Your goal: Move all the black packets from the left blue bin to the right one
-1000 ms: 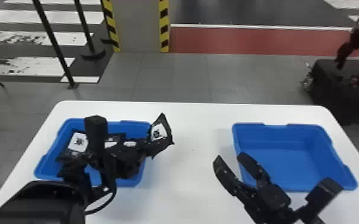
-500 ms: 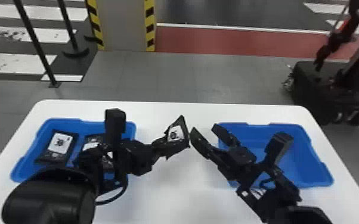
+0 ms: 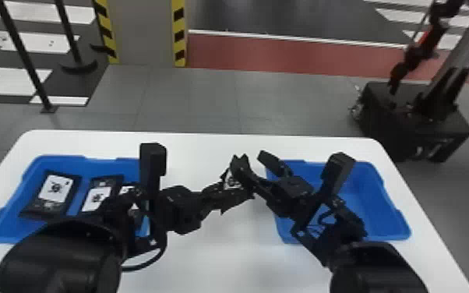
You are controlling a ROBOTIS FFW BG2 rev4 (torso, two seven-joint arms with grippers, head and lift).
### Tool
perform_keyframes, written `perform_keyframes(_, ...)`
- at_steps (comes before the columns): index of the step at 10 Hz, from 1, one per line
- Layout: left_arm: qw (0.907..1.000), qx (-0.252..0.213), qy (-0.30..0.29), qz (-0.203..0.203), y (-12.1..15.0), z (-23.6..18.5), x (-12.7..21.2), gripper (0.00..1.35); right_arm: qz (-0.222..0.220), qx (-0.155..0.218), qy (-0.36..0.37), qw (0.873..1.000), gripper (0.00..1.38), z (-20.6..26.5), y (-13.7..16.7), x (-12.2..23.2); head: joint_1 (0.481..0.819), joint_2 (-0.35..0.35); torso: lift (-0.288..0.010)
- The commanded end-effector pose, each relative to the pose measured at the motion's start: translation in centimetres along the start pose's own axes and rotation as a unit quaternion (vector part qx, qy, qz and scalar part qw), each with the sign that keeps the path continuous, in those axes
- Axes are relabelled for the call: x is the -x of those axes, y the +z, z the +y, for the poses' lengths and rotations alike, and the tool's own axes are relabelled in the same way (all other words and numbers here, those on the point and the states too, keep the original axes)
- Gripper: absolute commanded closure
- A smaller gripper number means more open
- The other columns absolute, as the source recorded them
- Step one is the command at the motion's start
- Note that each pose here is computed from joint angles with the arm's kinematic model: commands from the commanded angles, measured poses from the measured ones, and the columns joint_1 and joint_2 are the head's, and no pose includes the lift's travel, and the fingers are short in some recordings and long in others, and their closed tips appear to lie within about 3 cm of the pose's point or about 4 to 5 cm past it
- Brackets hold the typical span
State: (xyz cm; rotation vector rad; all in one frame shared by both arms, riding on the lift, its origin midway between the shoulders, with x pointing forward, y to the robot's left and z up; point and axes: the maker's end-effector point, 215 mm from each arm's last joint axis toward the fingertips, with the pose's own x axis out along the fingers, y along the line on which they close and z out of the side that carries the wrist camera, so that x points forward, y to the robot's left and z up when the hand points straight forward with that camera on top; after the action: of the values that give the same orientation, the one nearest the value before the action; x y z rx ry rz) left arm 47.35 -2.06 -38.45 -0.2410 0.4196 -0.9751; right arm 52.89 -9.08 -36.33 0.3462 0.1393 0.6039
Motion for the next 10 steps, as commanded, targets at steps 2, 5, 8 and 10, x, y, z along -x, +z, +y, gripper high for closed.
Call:
perform_keyframes(2,0.9999,-0.009,-0.004,-0.009,1.0,-0.3,-0.3,1.21,0.032,-0.015,0.004,0.999,0.60,0.4,-1.6,-0.1,0.695,-0.123,-0.110)
perform_keyframes(5,0.9998,-0.012,-0.004,-0.014,1.5,-0.3,-0.3,1.21,0.049,-0.039,0.007,0.998,1.12,0.8,-3.2,0.2,0.695,-0.116,-0.110)
perform_keyframes(8,0.9994,-0.024,-0.003,-0.023,2.4,-0.1,-0.3,1.21,0.053,-0.020,0.015,0.998,1.28,1.2,-2.9,0.3,0.695,-0.112,-0.110)
perform_keyframes(10,0.9990,-0.031,0.001,-0.034,3.2,0.1,-0.2,1.20,0.038,-0.017,0.019,0.999,1.28,1.2,-1.8,0.2,0.695,-0.109,-0.110)
